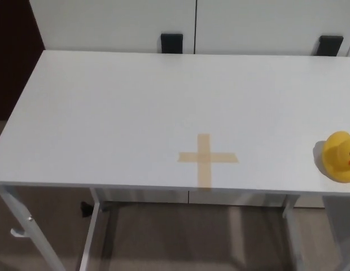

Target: The robot uses its right hand to push the yellow duck toy to the center of the white desk.

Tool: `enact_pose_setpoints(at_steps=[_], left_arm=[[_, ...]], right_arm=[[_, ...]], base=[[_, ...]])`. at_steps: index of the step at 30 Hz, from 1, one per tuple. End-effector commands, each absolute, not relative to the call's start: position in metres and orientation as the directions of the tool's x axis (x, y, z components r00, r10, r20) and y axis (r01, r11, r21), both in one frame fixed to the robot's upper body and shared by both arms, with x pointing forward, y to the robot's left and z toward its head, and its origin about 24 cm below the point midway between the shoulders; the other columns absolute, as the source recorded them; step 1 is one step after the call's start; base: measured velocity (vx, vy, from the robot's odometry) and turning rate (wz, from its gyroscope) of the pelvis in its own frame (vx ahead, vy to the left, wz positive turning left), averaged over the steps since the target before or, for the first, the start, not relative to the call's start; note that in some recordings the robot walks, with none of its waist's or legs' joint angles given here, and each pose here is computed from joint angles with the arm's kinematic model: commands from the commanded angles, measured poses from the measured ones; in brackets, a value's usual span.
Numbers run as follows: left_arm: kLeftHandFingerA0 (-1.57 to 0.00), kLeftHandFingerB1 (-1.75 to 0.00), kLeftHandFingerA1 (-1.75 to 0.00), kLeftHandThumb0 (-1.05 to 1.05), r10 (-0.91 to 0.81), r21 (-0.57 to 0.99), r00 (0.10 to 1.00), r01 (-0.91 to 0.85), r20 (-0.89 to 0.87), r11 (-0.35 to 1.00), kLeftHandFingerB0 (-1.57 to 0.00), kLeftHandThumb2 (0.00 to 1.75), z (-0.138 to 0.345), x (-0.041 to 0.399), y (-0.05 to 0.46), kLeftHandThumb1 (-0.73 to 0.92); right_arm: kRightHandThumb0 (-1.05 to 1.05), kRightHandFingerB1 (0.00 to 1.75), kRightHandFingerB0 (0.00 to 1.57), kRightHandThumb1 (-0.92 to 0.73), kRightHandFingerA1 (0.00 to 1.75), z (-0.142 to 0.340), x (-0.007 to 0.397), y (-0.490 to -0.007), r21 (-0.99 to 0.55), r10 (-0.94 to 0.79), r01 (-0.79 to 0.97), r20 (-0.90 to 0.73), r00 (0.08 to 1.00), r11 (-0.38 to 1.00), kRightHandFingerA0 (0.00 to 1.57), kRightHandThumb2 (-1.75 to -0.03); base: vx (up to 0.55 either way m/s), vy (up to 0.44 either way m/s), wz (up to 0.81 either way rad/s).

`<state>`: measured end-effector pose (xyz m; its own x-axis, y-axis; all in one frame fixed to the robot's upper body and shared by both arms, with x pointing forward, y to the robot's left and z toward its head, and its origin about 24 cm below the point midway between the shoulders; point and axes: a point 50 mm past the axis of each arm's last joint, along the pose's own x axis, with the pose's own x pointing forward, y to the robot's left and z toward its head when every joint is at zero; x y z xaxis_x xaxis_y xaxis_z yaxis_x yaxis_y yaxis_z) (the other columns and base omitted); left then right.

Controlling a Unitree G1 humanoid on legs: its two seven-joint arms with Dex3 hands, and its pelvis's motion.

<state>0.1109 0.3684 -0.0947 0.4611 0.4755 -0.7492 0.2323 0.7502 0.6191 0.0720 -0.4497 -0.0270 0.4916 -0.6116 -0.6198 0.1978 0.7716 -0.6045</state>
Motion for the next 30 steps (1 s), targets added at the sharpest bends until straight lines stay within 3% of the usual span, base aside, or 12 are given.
enact_pose_setpoints(at_steps=[1,2,8,9,12,18,19,23,24,27,28,30], left_arm=[[-0.72,-0.49,-0.47,-0.21,0.477,0.631,0.471,0.248,-0.742,0.735,-0.79,0.61,-0.092,0.108,0.373,0.68],[-0.7,-0.48,-0.47,-0.25,0.478,0.631,0.47,0.25,-0.742,0.734,-0.76,0.62,-0.092,0.108,0.372,0.67],[-0.63,-0.51,-0.42,-0.24,0.49,0.631,0.456,0.233,-0.743,0.74,-0.82,0.6,-0.092,0.108,0.373,0.65],[-0.7,-0.5,-0.46,-0.21,0.489,0.631,0.457,0.237,-0.743,0.738,-0.83,0.61,-0.093,0.108,0.373,0.68],[-0.69,-0.49,-0.45,-0.25,0.485,0.634,0.464,0.246,-0.742,0.734,-0.78,0.62,-0.092,0.107,0.374,0.69],[-0.73,-0.49,-0.47,-0.22,0.492,0.643,0.467,0.25,-0.735,0.724,-0.8,0.61,-0.09,0.108,0.376,0.69],[-0.77,-0.51,-0.56,-0.19,0.493,0.642,0.465,0.242,-0.735,0.728,-0.83,0.61,-0.09,0.108,0.376,0.69],[-0.75,-0.5,-0.53,-0.21,0.489,0.64,0.469,0.244,-0.736,0.729,-0.8,0.61,-0.09,0.107,0.376,0.68],[-0.76,-0.5,-0.52,-0.22,0.489,0.641,0.47,0.246,-0.735,0.727,-0.79,0.6,-0.091,0.107,0.375,0.66],[-0.74,-0.5,-0.5,-0.21,0.491,0.638,0.47,0.226,-0.733,0.736,-0.81,0.6,-0.092,0.108,0.374,0.66],[-0.75,-0.49,-0.53,-0.22,0.492,0.638,0.469,0.225,-0.733,0.737,-0.79,0.6,-0.092,0.108,0.374,0.65],[-0.75,-0.49,-0.53,-0.22,0.491,0.638,0.471,0.225,-0.733,0.737,-0.79,0.6,-0.092,0.108,0.374,0.65]], right_arm=[[-0.18,0.64,0.5,-0.27,0.59,-0.02,0.076,-0.454,-0.62,-0.632,0.229,-0.573,0.522,0.751,0.94,-1.18],[-0.47,0.65,0.28,-0.52,0.76,-0.015,0.078,-0.457,-0.633,-0.661,0.268,-0.533,0.529,0.726,0.78,-0.66],[-0.72,0.66,0.09,-0.54,0.82,0.021,0.108,-0.476,-0.527,-0.751,0.544,-0.359,0.553,0.653,0.31,-0.93],[-0.8,0.67,0.0,-0.79,0.94,0.029,0.113,-0.478,-0.515,-0.757,0.564,-0.334,0.561,0.645,0.0,-0.65],[-0.93,0.39,0.0,-0.69,0.59,0.059,0.139,-0.487,-0.44,-0.782,0.658,-0.212,0.586,0.612,0.0,-1.09],[-0.91,0.5,0.0,-0.87,0.78,0.114,0.186,-0.489,-0.398,-0.772,0.698,-0.039,0.635,0.595,0.0,-0.69],[-0.97,0.62,0.04,-0.68,0.75,0.123,0.193,-0.486,-0.369,-0.753,0.7,0.001,0.658,0.611,0.11,-1.04],[-0.96,0.65,0.06,-0.65,0.72,0.154,0.226,-0.466,-0.236,-0.632,0.646,0.145,0.762,0.725,0.12,-1.1],[-0.42,0.59,0.09,-0.35,0.61,0.157,0.23,-0.461,-0.258,-0.614,0.632,0.157,0.773,0.73,0.1,-1.03],[-0.81,0.35,0.0,-0.73,0.49,0.17,0.256,-0.426,-0.325,-0.476,0.516,0.201,0.856,0.792,0.0,-1.15],[-0.85,0.26,0.02,-0.92,0.39,0.17,0.263,-0.416,-0.323,-0.441,0.487,0.206,0.873,0.812,0.04,-0.75],[-0.85,0.26,0.02,-0.92,0.39,0.169,0.267,-0.409,-0.314,-0.425,0.472,0.21,0.881,0.823,0.04,-0.75]], base=[[0.0,0.0,0.0],[0.0,0.0,0.0],[0.0,0.0,0.0],[0.0,0.0,0.0],[0.0,0.0,0.0],[0.0,0.0,0.01],[0.0,0.0,0.0],[0.0,0.0,0.0],[0.0,0.0,0.0],[0.0,0.0,0.0],[0.0,0.0,0.0],[0.0,0.0,0.0]])
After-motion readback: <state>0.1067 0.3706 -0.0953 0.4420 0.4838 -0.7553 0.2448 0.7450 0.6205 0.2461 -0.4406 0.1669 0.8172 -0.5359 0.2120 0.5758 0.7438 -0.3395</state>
